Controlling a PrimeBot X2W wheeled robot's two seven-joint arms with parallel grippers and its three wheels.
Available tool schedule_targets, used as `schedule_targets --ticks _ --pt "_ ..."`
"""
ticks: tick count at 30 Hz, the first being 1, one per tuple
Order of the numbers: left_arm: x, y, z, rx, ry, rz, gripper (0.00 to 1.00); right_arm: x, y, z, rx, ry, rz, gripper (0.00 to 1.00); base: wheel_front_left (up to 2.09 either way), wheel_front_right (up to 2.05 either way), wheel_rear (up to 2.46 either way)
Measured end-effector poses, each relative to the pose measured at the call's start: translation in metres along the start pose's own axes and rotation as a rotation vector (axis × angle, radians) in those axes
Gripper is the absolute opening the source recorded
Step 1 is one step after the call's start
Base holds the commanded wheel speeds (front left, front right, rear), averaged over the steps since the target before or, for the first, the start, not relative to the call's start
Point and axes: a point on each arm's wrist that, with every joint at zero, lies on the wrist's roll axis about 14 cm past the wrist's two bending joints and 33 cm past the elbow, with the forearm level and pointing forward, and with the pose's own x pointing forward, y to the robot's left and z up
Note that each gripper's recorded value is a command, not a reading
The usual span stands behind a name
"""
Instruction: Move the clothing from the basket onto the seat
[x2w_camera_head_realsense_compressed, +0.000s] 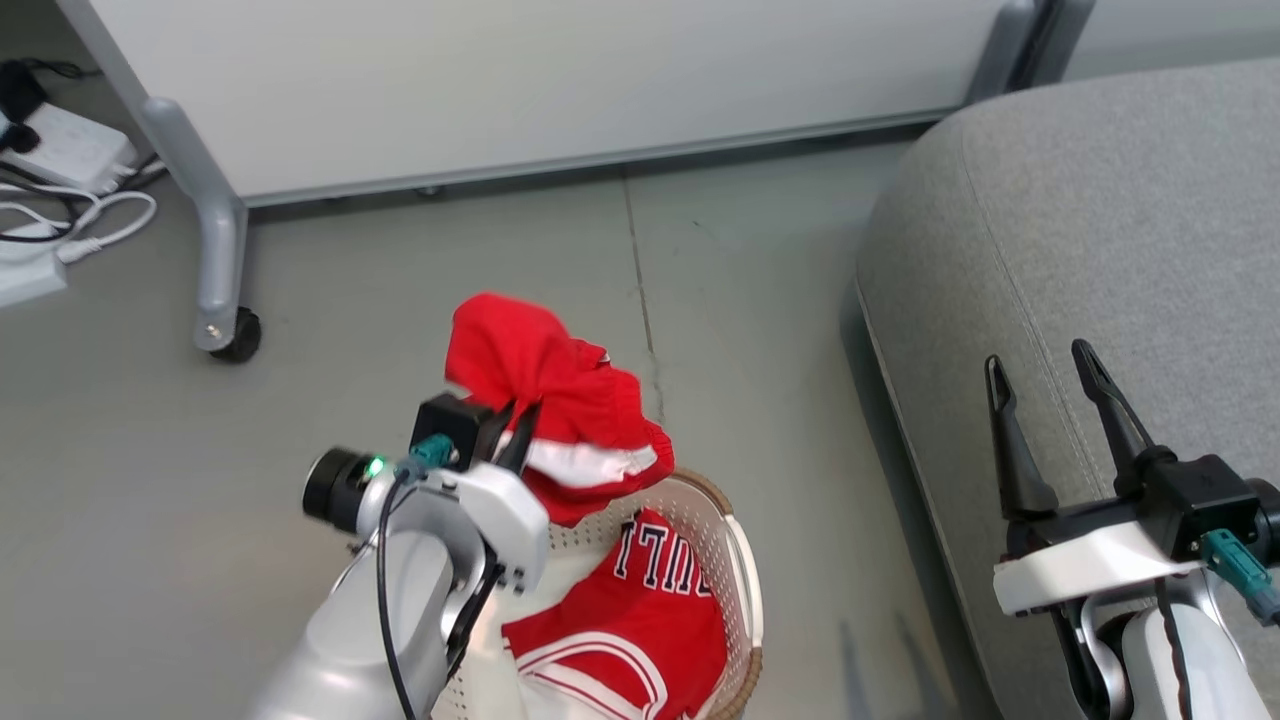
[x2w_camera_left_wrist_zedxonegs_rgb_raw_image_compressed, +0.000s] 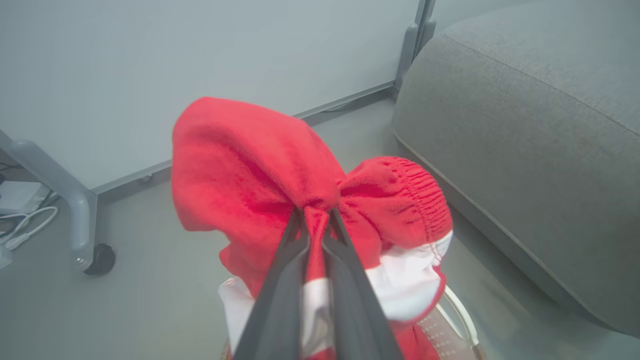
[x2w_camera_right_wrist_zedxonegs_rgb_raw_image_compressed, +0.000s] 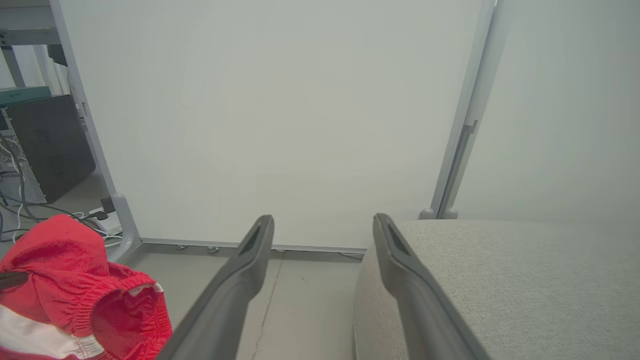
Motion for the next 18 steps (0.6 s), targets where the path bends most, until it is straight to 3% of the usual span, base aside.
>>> schedule_targets --ticks 6,18 --pt "-0.022 -0.01 0.116 -0.056 -0.376 0.004 0.0 -0.009 0.011 0.012 0.001 -0.03 0.028 1.0 0.0 0.0 0.0" --pt "-0.134 -0.002 0.234 -0.112 -0.888 0.035 0.0 -0.027 0.028 0.024 0.009 -0.06 0.071 1.0 0.0 0.0 0.0"
